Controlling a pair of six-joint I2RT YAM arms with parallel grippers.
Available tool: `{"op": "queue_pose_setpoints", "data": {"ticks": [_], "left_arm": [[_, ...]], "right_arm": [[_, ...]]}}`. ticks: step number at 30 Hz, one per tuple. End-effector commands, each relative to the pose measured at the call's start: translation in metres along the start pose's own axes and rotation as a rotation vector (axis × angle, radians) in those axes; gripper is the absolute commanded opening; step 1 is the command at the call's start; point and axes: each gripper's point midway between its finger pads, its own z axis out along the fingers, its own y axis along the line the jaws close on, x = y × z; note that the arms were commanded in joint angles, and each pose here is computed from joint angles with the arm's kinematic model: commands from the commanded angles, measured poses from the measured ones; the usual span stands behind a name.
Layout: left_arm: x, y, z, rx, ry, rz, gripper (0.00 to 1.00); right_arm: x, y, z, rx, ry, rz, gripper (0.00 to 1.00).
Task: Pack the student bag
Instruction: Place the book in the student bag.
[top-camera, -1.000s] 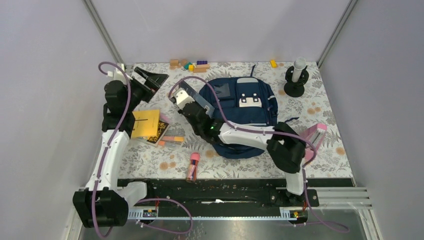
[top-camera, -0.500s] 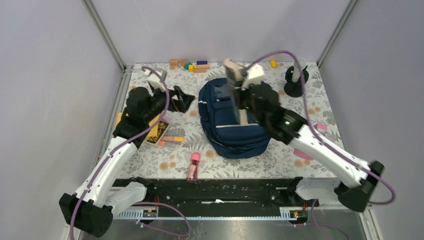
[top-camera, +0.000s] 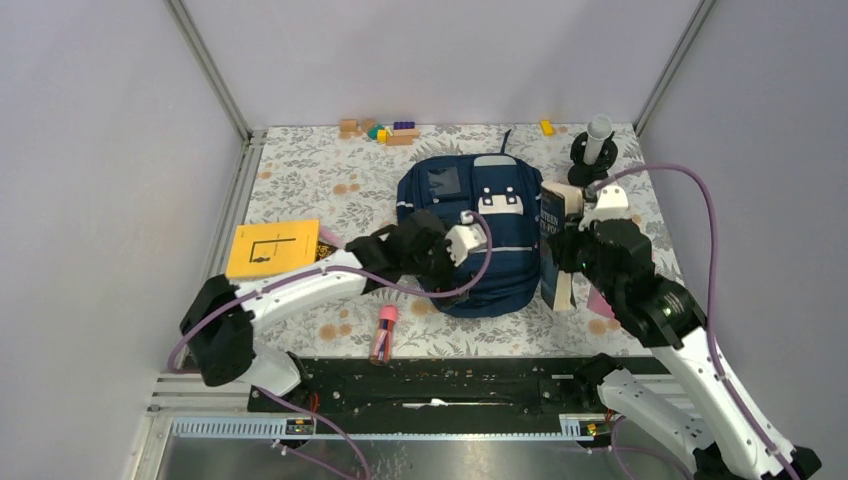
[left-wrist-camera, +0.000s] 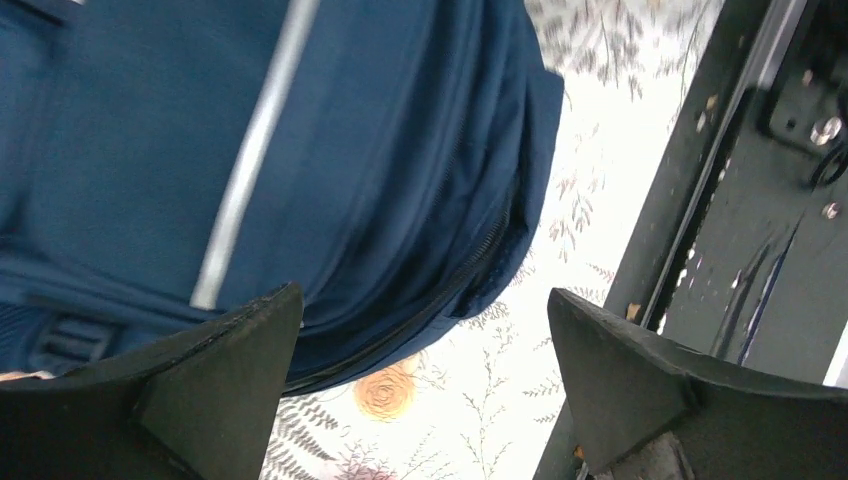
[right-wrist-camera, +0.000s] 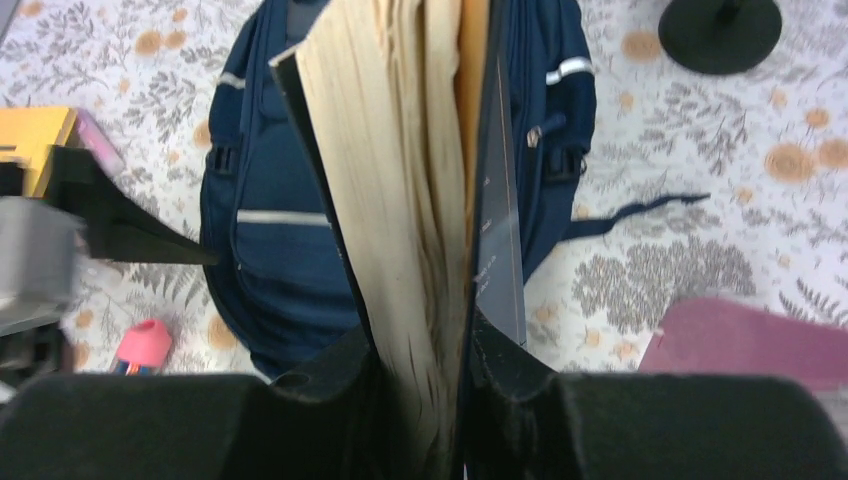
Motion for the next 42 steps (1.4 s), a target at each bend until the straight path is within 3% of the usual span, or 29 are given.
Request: {"op": "queue_pose_setpoints", "data": {"ticks": [1, 8, 15, 18, 27, 33, 35, 38, 42], "left_arm": [[0.005, -0.012, 0.017, 0.055, 0.058, 0.074, 0.98], [0.015, -0.019, 0.041, 0.079, 0.122, 0.066, 0.75], [0.010, -0.012, 0.053, 0.044, 0.110, 0.052, 0.69], [0.013, -0.007, 0.060, 0.029, 0.130, 0.053, 0.55], [0.026, -0.015, 0.069, 0.076, 0.170, 0.039, 0.60], [0.031, -0.014, 0.074, 0.075, 0.189, 0.028, 0.71], [0.034, -0.009, 0.076, 0.050, 0.200, 0.030, 0.71], [0.038, 0.000, 0.078, 0.003, 0.212, 0.035, 0.56], [0.032, 0.002, 0.078, -0.018, 0.188, 0.013, 0.20]], "right_arm": [[-0.011, 0.002, -0.031, -0.067, -0.085, 0.105, 0.00], [0.013, 0.002, -0.043, -0.111, -0.089, 0.186, 0.00], [0.033, 0.004, -0.054, -0.153, -0.034, 0.194, 0.00], [0.035, 0.004, -0.060, -0.165, -0.049, 0.228, 0.00], [0.032, 0.001, -0.068, -0.166, -0.084, 0.259, 0.00], [0.031, 0.002, -0.069, -0.171, -0.082, 0.258, 0.00], [0.032, 0.002, -0.069, -0.172, -0.080, 0.260, 0.00], [0.032, 0.001, -0.070, -0.173, -0.085, 0.265, 0.00], [0.035, 0.001, -0.070, -0.177, -0.084, 0.266, 0.00]]}}
